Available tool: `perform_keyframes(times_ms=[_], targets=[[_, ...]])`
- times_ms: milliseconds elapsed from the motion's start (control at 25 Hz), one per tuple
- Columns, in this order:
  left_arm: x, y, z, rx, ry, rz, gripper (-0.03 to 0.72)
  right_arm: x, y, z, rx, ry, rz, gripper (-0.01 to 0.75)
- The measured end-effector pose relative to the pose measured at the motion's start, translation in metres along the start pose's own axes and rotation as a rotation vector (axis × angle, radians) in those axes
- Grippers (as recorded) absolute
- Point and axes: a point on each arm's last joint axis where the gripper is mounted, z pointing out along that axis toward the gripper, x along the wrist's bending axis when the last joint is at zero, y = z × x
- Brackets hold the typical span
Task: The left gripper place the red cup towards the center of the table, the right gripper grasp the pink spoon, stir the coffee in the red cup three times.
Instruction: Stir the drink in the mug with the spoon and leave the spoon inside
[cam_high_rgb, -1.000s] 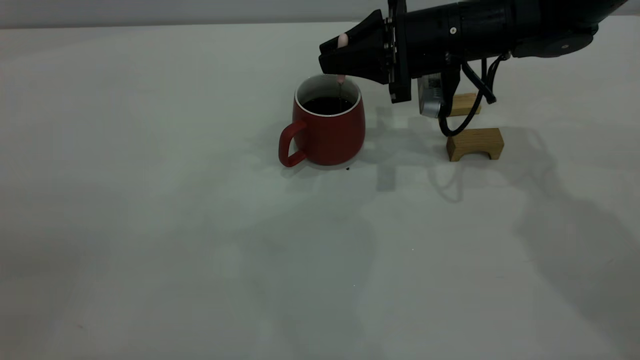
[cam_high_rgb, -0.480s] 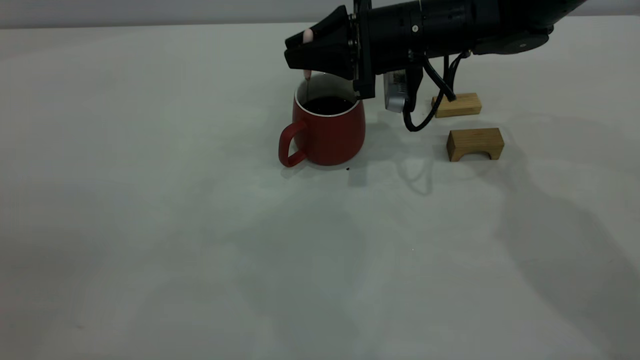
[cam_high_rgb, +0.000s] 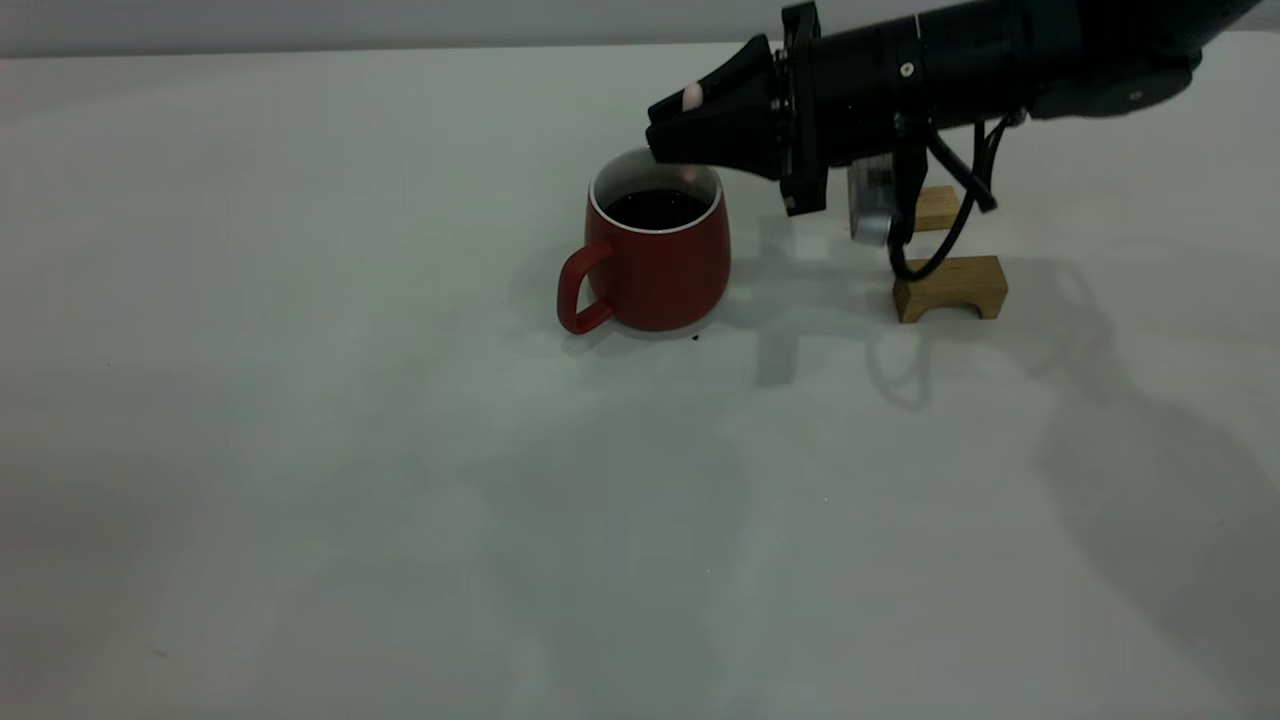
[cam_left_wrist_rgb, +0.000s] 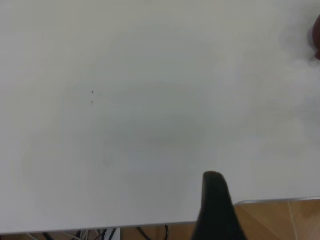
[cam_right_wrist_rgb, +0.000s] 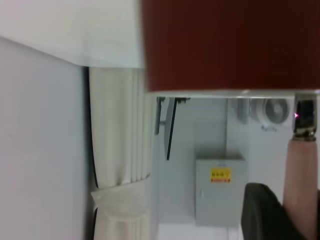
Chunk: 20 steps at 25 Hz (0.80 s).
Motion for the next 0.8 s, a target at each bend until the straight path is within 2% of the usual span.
perform_keyframes(times_ms=[160,400,640,800], targets=[[0.000,0.000,0.000,0.001,0.000,0.000,0.586,-0.004,-0.009,0.022,0.048,-0.040,-0.032,0.119],[0.000,0.000,0.000,0.001,0.000,0.000,0.586,0.017,-0.015,0.042,0.098,-0.031,-0.134,0.119],[0.000,0.000,0.000,0.001,0.000,0.000,0.586,0.030,-0.002,0.012,0.048,0.020,-0.123,0.119],[0.000,0.000,0.000,0.001,0.000,0.000,0.586,0.015,0.003,-0.002,0.005,0.034,-0.044,0.119]])
